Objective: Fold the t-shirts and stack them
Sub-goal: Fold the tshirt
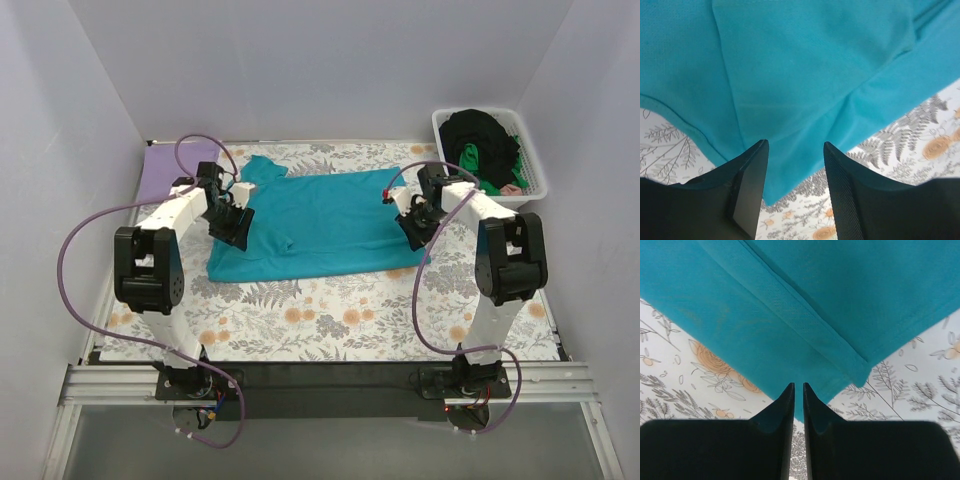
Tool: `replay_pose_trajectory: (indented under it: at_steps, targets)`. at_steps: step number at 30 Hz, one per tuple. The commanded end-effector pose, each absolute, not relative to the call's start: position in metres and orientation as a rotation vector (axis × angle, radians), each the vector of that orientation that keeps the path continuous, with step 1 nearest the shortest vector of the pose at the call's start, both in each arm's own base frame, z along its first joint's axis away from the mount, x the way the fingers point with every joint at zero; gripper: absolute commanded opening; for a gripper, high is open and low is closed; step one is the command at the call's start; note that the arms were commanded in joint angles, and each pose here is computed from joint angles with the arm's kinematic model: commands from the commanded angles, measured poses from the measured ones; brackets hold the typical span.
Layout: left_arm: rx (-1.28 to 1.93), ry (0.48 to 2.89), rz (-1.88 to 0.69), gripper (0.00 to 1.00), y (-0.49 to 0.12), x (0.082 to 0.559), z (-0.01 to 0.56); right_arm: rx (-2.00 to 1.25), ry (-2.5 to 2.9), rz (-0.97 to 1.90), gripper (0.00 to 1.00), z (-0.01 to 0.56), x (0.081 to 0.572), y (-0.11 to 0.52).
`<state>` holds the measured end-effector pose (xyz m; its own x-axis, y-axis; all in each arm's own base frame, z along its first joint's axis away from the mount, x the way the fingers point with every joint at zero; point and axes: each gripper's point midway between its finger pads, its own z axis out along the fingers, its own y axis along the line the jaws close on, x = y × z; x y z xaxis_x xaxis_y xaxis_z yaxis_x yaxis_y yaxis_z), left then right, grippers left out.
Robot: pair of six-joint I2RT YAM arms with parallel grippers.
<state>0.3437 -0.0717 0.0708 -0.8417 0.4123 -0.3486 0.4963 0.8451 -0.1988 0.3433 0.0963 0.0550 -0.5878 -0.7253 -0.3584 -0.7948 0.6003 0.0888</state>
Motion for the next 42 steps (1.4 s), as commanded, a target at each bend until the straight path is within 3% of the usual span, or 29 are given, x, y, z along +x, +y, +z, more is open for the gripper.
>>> replay_pose_trajectory:
  at_steps: [1,13,23,26,28,33,37,42]
  targets:
    - [0.68,2.724,-0.354,0.46,-0.066,0.354,0.06,-1.21,2.573,0.334,0.17,0.048,0.353,0.097]
    - [0.822,2.875,-0.284,0.45,-0.042,0.279,0.016,-1.301,2.713,0.258,0.16,0.01,0.303,0.07]
    - [0.856,2.873,-0.31,0.45,-0.04,0.233,0.041,-1.38,2.723,0.294,0.16,0.024,0.233,0.062]
    - [0.852,2.851,-0.349,0.45,-0.045,0.229,0.056,-1.372,2.681,0.284,0.18,0.039,0.231,0.063]
    - [0.832,2.78,-0.367,0.45,-0.053,0.248,0.077,-1.347,2.638,0.292,0.26,0.053,0.244,0.068]
    - [0.732,2.584,-0.416,0.48,-0.076,0.321,0.148,-1.196,2.415,0.285,0.5,0.134,0.332,0.092]
    - [0.637,2.368,-0.441,0.51,-0.095,0.397,0.207,-1.071,2.309,0.262,0.5,0.18,0.402,0.103]
    - [0.498,2.273,-0.463,0.53,-0.106,0.47,0.206,-0.943,2.328,0.218,0.48,0.173,0.479,0.11]
